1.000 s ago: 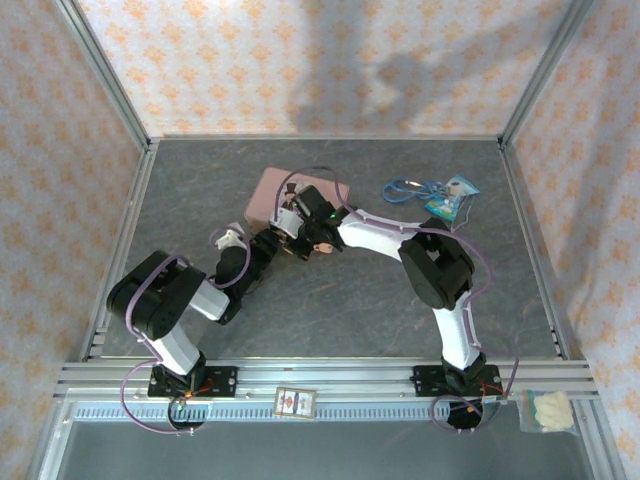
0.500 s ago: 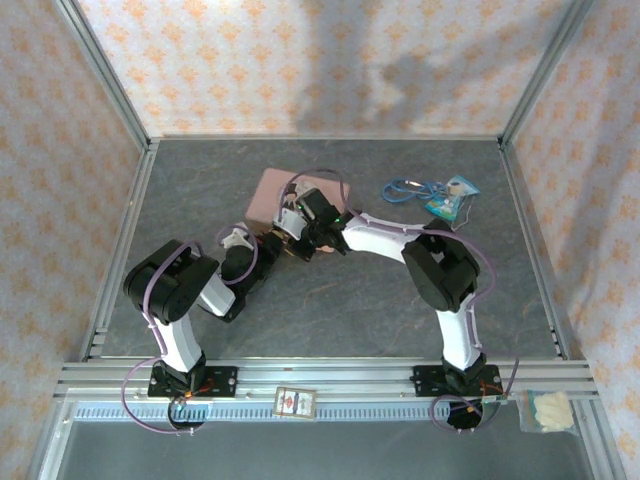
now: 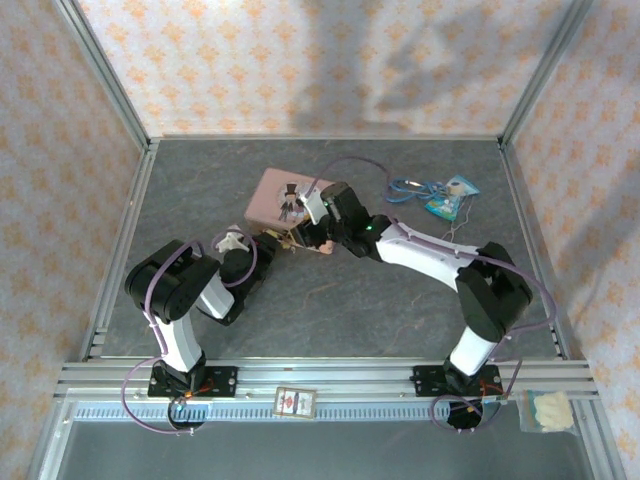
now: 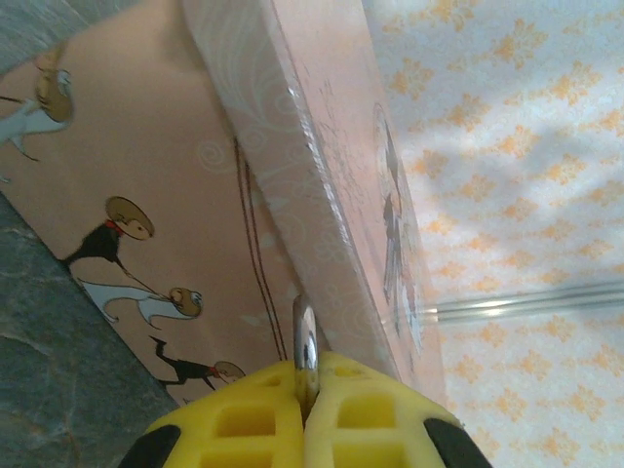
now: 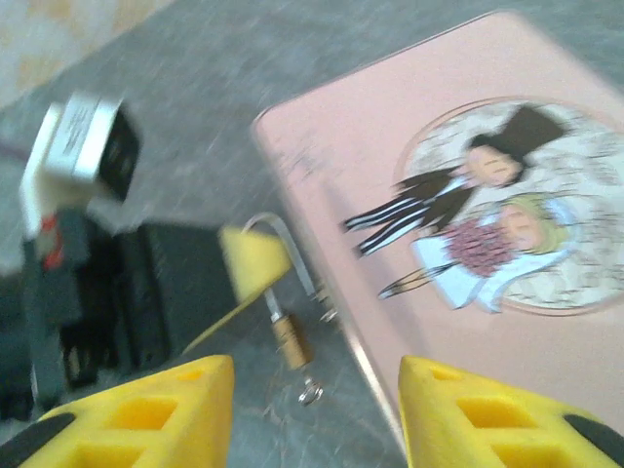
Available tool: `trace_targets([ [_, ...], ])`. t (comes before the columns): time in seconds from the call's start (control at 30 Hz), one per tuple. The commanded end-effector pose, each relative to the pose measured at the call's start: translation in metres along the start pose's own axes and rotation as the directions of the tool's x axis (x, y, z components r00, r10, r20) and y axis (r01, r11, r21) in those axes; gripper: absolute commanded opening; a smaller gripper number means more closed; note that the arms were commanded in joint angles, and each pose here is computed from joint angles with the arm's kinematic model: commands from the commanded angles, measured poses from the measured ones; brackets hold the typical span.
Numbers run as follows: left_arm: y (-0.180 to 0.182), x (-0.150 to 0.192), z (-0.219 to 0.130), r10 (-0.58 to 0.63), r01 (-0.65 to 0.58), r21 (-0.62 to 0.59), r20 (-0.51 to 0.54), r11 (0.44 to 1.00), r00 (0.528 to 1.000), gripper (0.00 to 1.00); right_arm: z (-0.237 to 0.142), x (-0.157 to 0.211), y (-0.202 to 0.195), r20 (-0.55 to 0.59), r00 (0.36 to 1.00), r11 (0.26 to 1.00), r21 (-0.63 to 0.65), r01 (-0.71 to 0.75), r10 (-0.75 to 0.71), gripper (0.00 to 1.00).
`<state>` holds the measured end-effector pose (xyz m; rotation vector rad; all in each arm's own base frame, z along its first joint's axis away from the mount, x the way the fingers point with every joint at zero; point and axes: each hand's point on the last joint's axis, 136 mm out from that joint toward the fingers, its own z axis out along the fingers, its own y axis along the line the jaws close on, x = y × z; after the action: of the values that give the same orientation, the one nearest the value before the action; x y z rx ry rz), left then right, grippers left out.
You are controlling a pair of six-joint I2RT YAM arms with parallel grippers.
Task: Unlock a padlock with a key
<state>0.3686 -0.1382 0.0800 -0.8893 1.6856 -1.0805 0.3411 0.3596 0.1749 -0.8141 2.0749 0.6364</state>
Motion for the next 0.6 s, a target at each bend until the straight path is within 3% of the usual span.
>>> trace_targets([
  [0.0, -0.002, -0.011, -0.005, -0.016, 0.017, -0.009, 0.082, 1.0, 0.996, 0.0, -0.003, -0.011, -0.037, 0.095, 0.977, 0.96, 0.189, -0.205, 0.19, 0.46],
  [0.17, -0.004, -0.019, -0.018, -0.034, 0.034, -0.002, 0.123, 0.999, 0.992, 0.0, -0.01, -0.015, -0.048, 0.151, 0.961, 0.933, 0.245, -0.265, 0.233, 0.46],
  [0.33, -0.008, -0.007, -0.027, 0.021, -0.02, -0.02, 0.032, 1.0, 0.999, 0.0, -0.028, -0.013, -0.068, 0.203, 0.95, 0.889, 0.348, -0.298, 0.239, 0.51],
  [0.4, -0.014, 0.003, -0.032, 0.051, -0.051, -0.005, -0.033, 0.999, 0.998, 0.0, -0.038, -0.01, -0.078, 0.238, 0.938, 0.865, 0.379, -0.33, 0.253, 0.65],
  [0.47, -0.017, 0.015, -0.036, 0.092, -0.094, -0.01, -0.109, 0.996, 0.99, 0.0, -0.047, -0.005, -0.088, 0.262, 0.927, 0.846, 0.396, -0.357, 0.269, 0.93],
  [0.5, -0.016, 0.023, -0.039, 0.124, -0.129, -0.024, -0.151, 0.991, 0.981, 0.0, -0.051, -0.002, -0.093, 0.273, 0.92, 0.834, 0.405, -0.374, 0.28, 1.0],
  [0.57, -0.017, 0.037, -0.045, 0.195, -0.211, -0.052, -0.215, 0.976, 0.957, 0.0, -0.057, 0.006, -0.103, 0.284, 0.91, 0.813, 0.423, -0.401, 0.301, 1.0],
])
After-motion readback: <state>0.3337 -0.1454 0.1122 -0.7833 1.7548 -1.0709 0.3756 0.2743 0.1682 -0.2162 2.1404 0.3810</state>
